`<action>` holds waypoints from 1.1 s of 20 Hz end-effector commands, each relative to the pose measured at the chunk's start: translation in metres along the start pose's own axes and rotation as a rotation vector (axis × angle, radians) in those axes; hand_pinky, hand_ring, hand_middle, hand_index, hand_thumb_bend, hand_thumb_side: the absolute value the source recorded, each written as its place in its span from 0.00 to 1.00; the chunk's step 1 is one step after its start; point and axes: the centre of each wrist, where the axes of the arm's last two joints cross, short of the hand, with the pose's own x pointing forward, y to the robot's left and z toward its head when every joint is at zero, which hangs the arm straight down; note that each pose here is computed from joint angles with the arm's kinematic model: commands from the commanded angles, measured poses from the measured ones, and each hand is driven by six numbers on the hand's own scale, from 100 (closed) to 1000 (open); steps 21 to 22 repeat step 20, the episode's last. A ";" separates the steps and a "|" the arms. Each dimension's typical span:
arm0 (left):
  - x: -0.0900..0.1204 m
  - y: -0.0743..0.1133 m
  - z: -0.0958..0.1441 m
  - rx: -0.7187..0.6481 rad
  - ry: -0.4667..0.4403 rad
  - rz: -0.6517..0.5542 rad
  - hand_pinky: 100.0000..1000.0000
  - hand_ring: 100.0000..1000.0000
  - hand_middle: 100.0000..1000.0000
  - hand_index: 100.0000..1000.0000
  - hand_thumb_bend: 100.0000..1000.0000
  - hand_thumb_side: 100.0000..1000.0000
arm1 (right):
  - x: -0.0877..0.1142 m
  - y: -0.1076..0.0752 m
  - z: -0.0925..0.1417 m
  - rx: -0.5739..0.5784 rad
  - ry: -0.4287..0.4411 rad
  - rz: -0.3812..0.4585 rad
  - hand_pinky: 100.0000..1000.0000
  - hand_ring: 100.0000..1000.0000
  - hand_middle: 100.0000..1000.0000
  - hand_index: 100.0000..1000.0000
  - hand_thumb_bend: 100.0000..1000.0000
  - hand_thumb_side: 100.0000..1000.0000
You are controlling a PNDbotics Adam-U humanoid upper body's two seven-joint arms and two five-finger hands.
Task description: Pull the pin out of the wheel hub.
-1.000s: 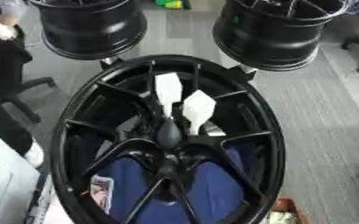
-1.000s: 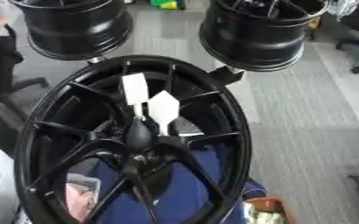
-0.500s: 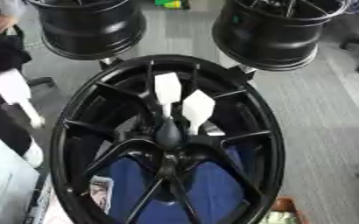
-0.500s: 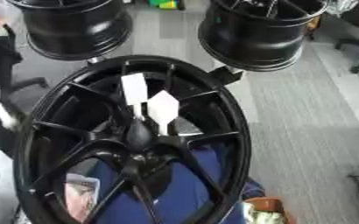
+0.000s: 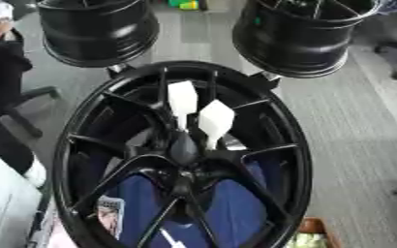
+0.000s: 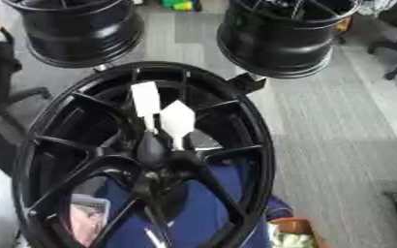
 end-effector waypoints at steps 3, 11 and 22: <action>0.032 -0.004 -0.033 -0.151 -0.141 -0.016 0.66 0.63 0.56 0.71 0.30 0.43 | 0.003 -0.011 -0.001 -0.024 -0.022 0.015 0.88 0.84 0.79 0.86 0.00 0.06; 0.064 -0.016 -0.066 -0.282 -0.252 0.059 0.64 0.62 0.56 0.72 0.28 0.47 | 0.006 -0.011 -0.001 -0.021 -0.030 0.013 0.88 0.84 0.79 0.86 0.00 0.07; 0.077 -0.017 -0.071 -0.315 -0.277 0.072 0.64 0.62 0.56 0.72 0.28 0.46 | 0.006 -0.010 -0.001 -0.020 -0.031 0.013 0.88 0.84 0.79 0.86 0.00 0.07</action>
